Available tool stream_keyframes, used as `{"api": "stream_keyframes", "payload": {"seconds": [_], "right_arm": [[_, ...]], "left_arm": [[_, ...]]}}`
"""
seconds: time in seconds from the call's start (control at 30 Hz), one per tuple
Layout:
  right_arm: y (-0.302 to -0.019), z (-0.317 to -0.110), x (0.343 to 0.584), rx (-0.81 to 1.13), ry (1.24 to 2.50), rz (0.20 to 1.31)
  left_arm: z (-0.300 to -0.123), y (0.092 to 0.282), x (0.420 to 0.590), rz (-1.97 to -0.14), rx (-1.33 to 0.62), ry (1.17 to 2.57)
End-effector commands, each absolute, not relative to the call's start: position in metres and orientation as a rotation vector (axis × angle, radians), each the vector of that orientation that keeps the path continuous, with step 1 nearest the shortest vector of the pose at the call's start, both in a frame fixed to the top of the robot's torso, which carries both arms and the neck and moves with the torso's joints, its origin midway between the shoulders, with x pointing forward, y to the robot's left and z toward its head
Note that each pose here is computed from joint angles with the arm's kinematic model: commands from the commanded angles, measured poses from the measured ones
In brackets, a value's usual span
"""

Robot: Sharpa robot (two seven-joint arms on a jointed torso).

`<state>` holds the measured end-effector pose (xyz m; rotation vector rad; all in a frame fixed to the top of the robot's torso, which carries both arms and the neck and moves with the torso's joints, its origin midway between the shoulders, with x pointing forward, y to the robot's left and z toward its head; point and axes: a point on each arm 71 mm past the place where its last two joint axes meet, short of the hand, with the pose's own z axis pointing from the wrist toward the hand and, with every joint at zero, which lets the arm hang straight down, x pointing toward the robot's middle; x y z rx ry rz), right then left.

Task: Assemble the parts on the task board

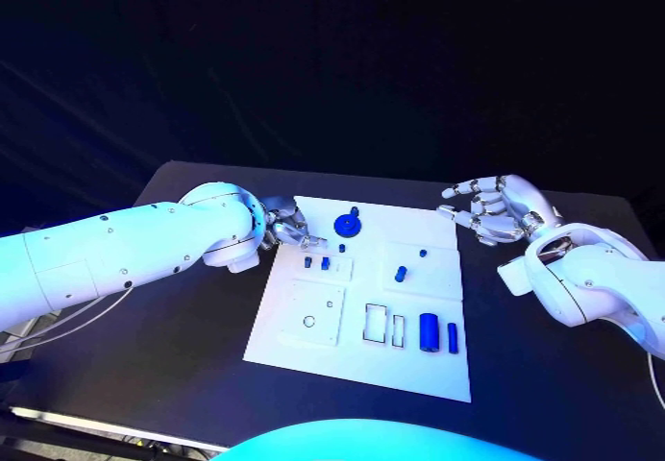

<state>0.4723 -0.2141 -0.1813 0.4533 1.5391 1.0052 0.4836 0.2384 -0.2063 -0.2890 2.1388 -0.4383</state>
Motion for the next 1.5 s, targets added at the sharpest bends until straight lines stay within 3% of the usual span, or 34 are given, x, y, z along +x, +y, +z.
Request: {"api": "stream_keyframes", "payload": {"seconds": [0.03,0.4,0.9,1.5], "right_arm": [[-0.213,-0.181,0.472,0.429,1.538,1.009],[-0.215,-0.182,0.473,0.440,1.532,1.000],[-0.214,-0.184,0.473,0.442,1.536,1.003],[-0.212,-0.186,0.472,0.442,1.541,1.006]], "left_arm": [[-0.197,0.233,0.486,-0.612,-0.387,2.019],[-0.188,0.204,0.486,-0.876,-0.196,1.756],[-0.207,0.184,0.489,-0.790,0.195,1.751],[-0.225,0.176,0.500,-0.663,0.316,1.852]]}}
